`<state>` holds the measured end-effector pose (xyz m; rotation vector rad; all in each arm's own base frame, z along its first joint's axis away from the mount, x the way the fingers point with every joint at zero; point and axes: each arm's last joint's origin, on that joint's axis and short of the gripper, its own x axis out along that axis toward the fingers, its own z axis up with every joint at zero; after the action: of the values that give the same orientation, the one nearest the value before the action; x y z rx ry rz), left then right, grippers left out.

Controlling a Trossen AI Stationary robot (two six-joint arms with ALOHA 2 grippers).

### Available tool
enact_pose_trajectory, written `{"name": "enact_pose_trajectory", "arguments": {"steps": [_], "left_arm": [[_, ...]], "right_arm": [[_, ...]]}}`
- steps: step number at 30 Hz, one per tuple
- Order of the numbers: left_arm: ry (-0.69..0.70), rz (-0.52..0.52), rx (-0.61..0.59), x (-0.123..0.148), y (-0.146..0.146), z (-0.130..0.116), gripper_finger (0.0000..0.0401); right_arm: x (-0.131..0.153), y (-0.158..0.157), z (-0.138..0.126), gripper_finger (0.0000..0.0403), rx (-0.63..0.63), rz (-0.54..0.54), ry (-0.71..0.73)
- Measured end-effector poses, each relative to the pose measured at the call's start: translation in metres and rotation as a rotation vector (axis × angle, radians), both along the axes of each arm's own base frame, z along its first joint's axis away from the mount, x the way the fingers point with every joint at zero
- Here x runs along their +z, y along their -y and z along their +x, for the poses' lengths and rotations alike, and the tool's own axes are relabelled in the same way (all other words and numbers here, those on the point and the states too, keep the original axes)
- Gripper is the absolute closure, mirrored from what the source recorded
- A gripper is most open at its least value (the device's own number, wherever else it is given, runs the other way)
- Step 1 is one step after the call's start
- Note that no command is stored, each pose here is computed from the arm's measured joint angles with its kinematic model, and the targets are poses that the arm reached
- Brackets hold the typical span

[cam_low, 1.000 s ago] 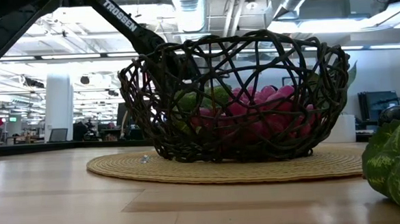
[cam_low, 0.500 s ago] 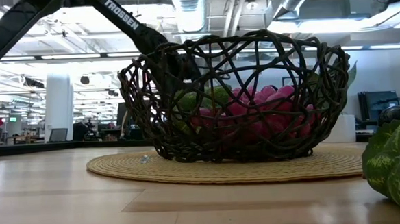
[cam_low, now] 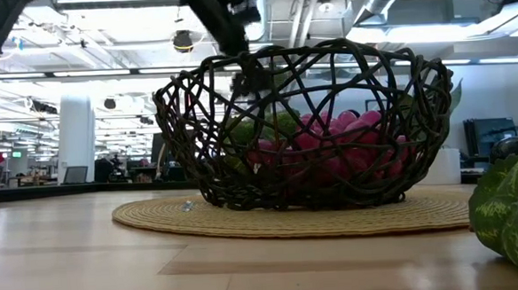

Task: Build produce basket
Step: Put the top left black grapes into the black wire basket

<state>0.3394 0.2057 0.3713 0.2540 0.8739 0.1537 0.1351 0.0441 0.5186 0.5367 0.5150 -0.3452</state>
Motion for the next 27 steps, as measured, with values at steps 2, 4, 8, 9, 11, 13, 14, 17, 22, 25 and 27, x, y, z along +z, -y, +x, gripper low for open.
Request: {"name": "enact_pose_trajectory", "arguments": {"steps": [2, 4, 8, 9, 11, 13, 14, 17, 22, 25, 27], "left_arm": [[-0.001, 0.03, 0.005, 0.018, 0.016, -0.004, 0.0401], [0.002, 0.044, 0.011, 0.034, 0.034, -0.009, 0.0401], [0.05, 0.022, -0.028, 0.058, 0.076, -0.015, 0.0401], [0.057, 0.01, -0.047, 0.06, 0.087, -0.014, 0.0401], [0.058, -0.021, -0.083, 0.062, 0.109, -0.011, 0.0401], [0.052, -0.057, -0.11, 0.063, 0.129, -0.009, 0.0401], [0.049, -0.078, -0.117, 0.062, 0.137, -0.008, 0.0401], [0.032, -0.14, -0.122, 0.058, 0.161, -0.003, 0.0401], [0.052, -0.188, 0.076, 0.041, 0.186, 0.014, 0.0401], [0.083, -0.213, 0.356, 0.025, 0.192, 0.023, 0.0401], [0.115, -0.234, 0.501, 0.014, 0.196, 0.026, 0.0401]], "right_arm": [[0.002, 0.006, -0.007, 0.0163, -0.006, -0.019, 0.007], [0.004, 0.012, -0.013, 0.0163, -0.014, -0.041, 0.016], [0.006, 0.021, -0.021, 0.0163, -0.02, -0.107, 0.018], [0.007, 0.023, -0.023, 0.0163, -0.02, -0.127, 0.017], [0.007, 0.027, -0.026, 0.0163, -0.021, -0.165, 0.011], [0.007, 0.03, -0.025, 0.0163, -0.021, -0.204, -0.002], [0.007, 0.031, -0.025, 0.0163, -0.02, -0.226, -0.012], [0.006, 0.033, -0.018, 0.0163, 0.008, -0.313, -0.057], [0.001, 0.035, 0.001, 0.0163, 0.005, -0.367, -0.123], [-0.002, 0.036, 0.012, 0.0163, -0.01, -0.371, -0.155], [-0.005, 0.037, 0.018, 0.0163, -0.016, -0.376, -0.183]]}}
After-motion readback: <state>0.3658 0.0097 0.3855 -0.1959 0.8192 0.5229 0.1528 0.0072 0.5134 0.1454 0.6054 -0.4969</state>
